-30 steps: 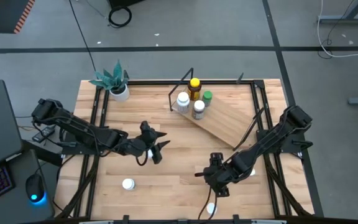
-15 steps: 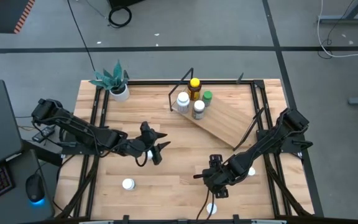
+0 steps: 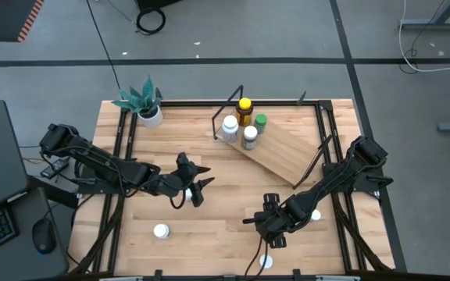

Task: Pick and place medicine bottles onto shelf by color
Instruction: Put the white and black pill bottle on the shelf

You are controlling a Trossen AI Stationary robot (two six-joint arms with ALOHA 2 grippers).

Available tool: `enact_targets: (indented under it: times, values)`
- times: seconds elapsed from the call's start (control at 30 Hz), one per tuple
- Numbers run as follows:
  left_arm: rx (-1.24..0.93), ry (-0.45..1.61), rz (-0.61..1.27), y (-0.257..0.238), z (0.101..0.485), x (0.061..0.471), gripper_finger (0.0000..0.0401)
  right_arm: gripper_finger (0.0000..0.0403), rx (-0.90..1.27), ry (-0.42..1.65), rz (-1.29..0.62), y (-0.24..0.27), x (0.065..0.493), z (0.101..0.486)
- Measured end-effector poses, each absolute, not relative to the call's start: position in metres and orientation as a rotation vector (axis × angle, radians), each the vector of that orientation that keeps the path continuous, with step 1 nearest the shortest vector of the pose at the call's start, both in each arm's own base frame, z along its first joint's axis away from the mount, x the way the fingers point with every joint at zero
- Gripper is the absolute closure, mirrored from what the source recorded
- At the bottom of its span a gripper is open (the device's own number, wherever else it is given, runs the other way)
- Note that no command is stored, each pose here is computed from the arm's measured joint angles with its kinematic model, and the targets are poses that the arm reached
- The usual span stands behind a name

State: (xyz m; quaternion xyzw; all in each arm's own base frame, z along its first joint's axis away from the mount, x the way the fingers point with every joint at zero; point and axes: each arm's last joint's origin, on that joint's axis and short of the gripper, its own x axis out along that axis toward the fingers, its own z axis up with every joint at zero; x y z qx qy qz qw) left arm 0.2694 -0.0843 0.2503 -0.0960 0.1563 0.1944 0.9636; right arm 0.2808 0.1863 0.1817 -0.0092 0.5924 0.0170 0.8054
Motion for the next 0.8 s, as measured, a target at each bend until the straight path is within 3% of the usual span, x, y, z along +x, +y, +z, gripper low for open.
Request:
enact_targets:
  times: [0.47, 0.8]
  values:
    - [-0.197, 0.312, 0.393, -0.084, 0.251, 0.27, 0.0229, 0.0241, -0.031, 1.29, 0.006, 0.174, 0.29, 0.198]
    - [-0.204, 0.311, 0.378, -0.085, 0.251, 0.27, 0.0229, 0.0232, -0.024, 1.256, -0.041, 0.13, 0.31, 0.255]
